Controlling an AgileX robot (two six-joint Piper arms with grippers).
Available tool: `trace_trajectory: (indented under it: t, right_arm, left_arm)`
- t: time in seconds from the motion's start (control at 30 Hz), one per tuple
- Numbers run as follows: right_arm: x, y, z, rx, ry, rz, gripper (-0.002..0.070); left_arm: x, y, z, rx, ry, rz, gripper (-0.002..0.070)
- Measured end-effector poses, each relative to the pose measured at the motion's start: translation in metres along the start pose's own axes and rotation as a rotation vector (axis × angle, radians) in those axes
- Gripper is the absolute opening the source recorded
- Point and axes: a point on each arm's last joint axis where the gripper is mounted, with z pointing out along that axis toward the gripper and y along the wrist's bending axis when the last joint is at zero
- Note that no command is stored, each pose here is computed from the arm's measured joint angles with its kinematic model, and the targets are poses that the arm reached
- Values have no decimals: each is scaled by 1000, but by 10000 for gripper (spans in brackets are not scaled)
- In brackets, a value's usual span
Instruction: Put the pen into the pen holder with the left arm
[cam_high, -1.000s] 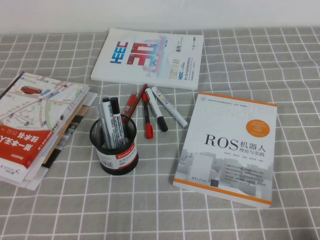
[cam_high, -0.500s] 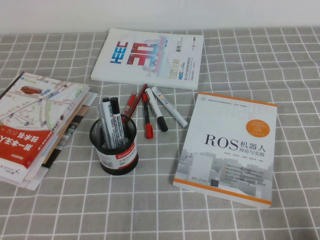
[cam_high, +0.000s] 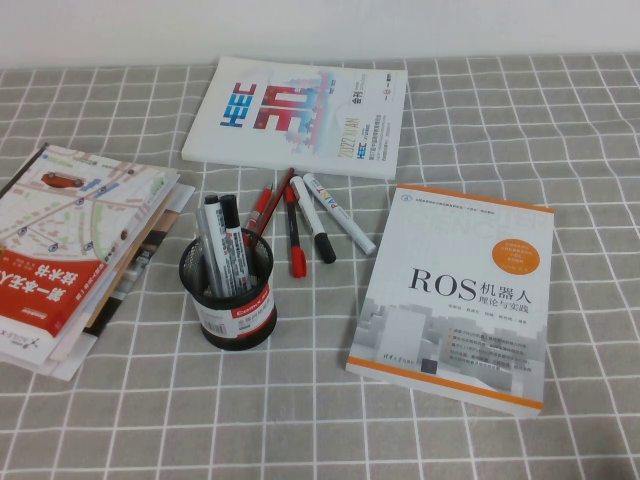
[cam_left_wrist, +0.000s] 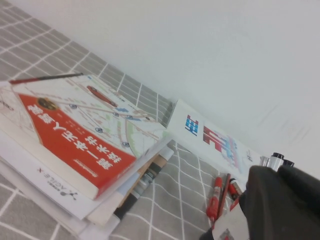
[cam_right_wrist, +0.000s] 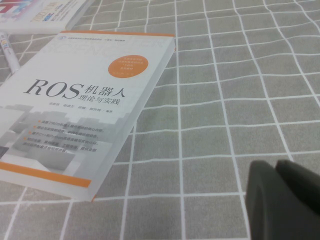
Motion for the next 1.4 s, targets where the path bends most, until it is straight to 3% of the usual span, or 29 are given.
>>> trace_trajectory:
  t: [0.23,0.43,0.63,0.87,1.1,1.2,1.4]
  right_arm:
    - [0,0,0,0,0,0,-15]
    - [0,0,0,0,0,0,-15]
    - [0,0,0,0,0,0,-15]
    - [0,0,0,0,0,0,-15]
    - [0,0,0,0,0,0,-15]
    - [0,0,0,0,0,0,-15]
    - [0,0,0,0,0,0,-15]
  left_arm:
    - [-18,-17,-4,20,69,-18,0]
    - [-46,-40,9,-33,308,3,0]
    - [-76,-63,39,-47,558,163,0]
    - [-113,-87,106,-22,780,301,0]
    - [-141,-102,191,28,893,406,0]
    - [-141,-105,230,41,967,424,0]
    - [-126,-132,294,88,1108,543,0]
